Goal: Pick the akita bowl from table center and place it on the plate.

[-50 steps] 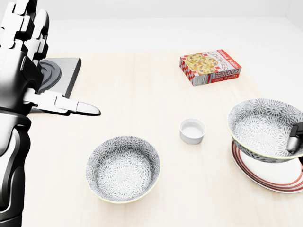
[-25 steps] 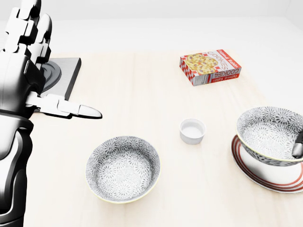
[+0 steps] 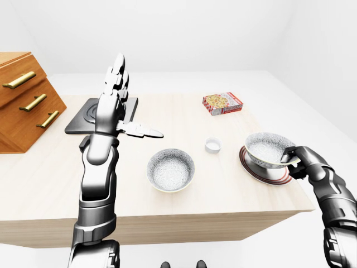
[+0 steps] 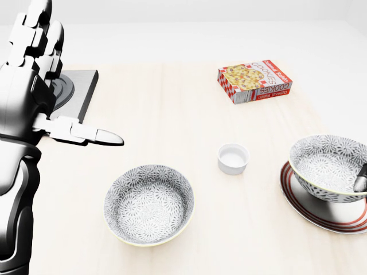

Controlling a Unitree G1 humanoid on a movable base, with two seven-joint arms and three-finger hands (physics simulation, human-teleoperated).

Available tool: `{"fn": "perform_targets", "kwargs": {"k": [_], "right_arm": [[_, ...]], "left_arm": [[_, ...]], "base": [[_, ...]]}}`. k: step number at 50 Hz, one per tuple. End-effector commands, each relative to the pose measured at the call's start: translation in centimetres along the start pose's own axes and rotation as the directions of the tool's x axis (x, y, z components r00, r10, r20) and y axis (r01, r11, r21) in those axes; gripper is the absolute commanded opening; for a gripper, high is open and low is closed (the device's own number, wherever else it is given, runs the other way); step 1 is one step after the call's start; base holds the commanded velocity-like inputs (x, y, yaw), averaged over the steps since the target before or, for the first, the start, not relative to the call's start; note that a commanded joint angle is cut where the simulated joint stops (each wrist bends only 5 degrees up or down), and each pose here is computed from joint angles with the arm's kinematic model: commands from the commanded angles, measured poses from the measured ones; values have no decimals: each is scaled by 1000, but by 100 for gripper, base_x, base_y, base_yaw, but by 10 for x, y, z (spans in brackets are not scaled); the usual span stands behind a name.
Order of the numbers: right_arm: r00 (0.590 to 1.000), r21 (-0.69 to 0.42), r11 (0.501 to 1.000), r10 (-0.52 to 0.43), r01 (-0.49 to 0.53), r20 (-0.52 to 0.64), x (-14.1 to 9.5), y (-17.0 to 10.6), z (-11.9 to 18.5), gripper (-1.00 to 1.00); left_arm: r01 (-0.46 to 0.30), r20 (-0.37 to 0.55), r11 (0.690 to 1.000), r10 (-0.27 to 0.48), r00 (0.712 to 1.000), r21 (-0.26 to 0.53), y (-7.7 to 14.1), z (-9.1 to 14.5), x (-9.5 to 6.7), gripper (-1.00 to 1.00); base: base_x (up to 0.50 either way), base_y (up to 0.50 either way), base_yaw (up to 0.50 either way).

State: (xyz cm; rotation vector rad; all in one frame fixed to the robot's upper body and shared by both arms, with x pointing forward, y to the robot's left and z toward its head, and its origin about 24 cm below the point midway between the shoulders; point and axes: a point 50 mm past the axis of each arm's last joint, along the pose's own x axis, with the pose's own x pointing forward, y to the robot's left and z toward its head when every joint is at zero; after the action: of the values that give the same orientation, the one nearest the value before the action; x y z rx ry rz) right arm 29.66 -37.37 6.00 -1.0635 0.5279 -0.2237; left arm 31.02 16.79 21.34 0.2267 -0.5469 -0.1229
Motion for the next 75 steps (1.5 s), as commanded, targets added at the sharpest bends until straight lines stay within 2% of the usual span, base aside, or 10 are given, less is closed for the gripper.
{"fn": "perform_targets", "kwargs": {"k": [1,6,7,8,34,43,51,70,71,75], "right_arm": [[999,213,976,-45,50,-27,3,-7,-1,-100],[999,208,977,-41,47,-32,3,-4,-2,-97],[999,202,978,-39,45,-32,3,-3,-2,27],[999,194,981,-21,27,-32,3,-2,-3,100],[996,157,987,-22,8,89,-9,-12,4,100],[968,158,987,-25,-15,250,-50,-40,33,100],[874,71,997,-18,-19,485,-111,-52,72,100],[844,82,997,-56,14,534,-123,-52,84,100],[576,387,922,-301,-29,760,-136,-51,180,100],[534,490,865,-363,-111,763,-137,-42,188,100]], "left_arm": [[2,-3,1000,-2,1000,3,0,-1,-1,100],[1,-6,1000,-1,1000,3,0,-1,-1,100],[1,-5,1000,-1,1000,4,0,-1,-1,100],[1,-4,1000,-1,1000,4,0,-1,-1,100],[-8,-16,1000,8,1000,-1,3,-4,-1,100],[-11,5,1000,11,1000,3,4,1,-1,100],[-21,29,1000,21,999,-2,6,7,-1,100],[-21,30,1000,21,999,-4,7,7,-1,100],[-31,89,999,33,995,-22,7,20,-7,100],[-36,93,999,39,995,-37,6,20,-10,100]], "base": [[0,0,0],[0,0,0],[0,0,0],[0,0,0],[0,0,0],[0,0,0],[0,0,0],[0,0,0],[0,0,0],[0,0,0]]}}
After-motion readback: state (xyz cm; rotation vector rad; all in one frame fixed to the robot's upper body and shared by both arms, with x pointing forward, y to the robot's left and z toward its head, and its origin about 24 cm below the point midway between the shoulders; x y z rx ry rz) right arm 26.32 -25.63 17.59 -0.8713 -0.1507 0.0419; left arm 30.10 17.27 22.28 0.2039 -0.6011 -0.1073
